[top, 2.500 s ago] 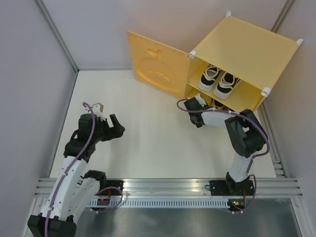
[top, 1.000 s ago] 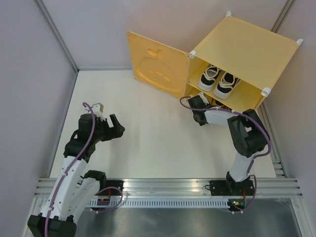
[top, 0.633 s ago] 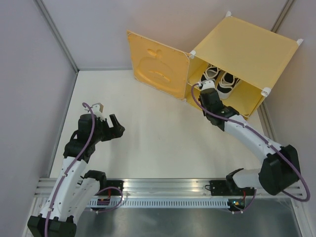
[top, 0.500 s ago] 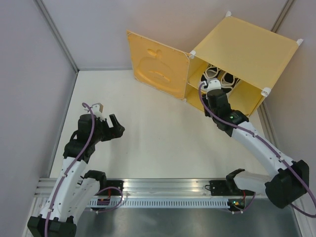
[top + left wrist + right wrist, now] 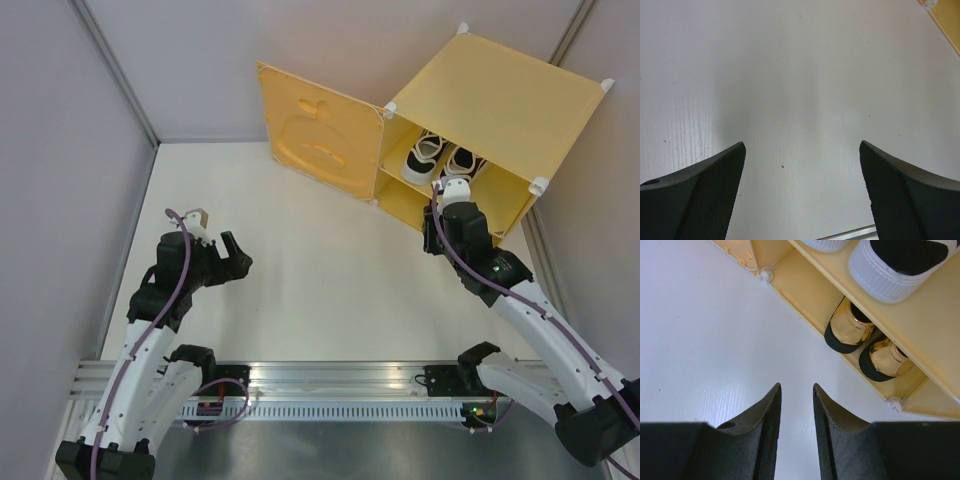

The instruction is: Place and organize the shoes in the shoe cabinet

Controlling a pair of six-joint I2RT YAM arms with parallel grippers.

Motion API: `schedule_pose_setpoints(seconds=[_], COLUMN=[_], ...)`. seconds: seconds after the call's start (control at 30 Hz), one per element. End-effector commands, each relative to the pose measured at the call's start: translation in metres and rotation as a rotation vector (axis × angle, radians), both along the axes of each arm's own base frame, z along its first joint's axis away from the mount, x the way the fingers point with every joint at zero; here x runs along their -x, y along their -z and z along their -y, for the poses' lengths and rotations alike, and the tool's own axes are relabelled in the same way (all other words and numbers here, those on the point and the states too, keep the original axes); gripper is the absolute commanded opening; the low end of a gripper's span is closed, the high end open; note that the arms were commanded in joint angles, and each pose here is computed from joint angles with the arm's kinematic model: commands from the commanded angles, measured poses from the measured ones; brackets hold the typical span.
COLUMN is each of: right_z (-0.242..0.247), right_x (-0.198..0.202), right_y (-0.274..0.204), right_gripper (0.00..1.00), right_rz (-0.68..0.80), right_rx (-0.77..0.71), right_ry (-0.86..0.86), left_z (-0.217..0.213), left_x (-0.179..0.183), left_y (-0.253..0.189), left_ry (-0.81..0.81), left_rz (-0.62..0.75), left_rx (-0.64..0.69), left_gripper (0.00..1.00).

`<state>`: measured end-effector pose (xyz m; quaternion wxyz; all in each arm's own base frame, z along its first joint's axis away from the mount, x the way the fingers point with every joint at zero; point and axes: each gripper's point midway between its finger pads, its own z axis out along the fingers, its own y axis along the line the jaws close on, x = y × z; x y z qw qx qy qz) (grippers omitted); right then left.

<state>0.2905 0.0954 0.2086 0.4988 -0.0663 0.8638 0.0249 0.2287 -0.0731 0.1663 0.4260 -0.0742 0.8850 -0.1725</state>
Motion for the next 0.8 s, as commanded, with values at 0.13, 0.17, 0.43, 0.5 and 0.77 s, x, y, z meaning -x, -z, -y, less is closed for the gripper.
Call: schedule_pose_setpoints(seconds=[0.13,0.17,0.43,0.5,0.77], right_z=[0.006,0.008,0.036,0.041,0.046], right_x=[0.022,0.025,0.080,0.090,0.120], right_y=[-0.045,-0.056,-0.120,-0.127,-0.132], right_gripper=[0.40,0.41,0.72,0.78,0.93], right_rz=[0.129,0.154,0.303,0.311,0.318], right_rx=[-0.164,-0.180,-0.286,-0.291,-0.309], right_ry=[0.045,0.049,0.060,0.060,0.009], left_z=[0.004,0.006,0.024,0.030,0.054], left_x=[-0.002,-0.003,-0.018,-0.031,-0.102], left_y=[-0.009,-0.010,-0.050,-0.071,-0.184], left_ry=[0.023,0.032,0.086,0.107,0.139], left_rz=[0.041,0.046,0.133,0.154,0.276], left_rx=[0.016,0.017,0.105,0.122,0.215], left_gripper=[0.97,0.97,0.99,0.99,1.00])
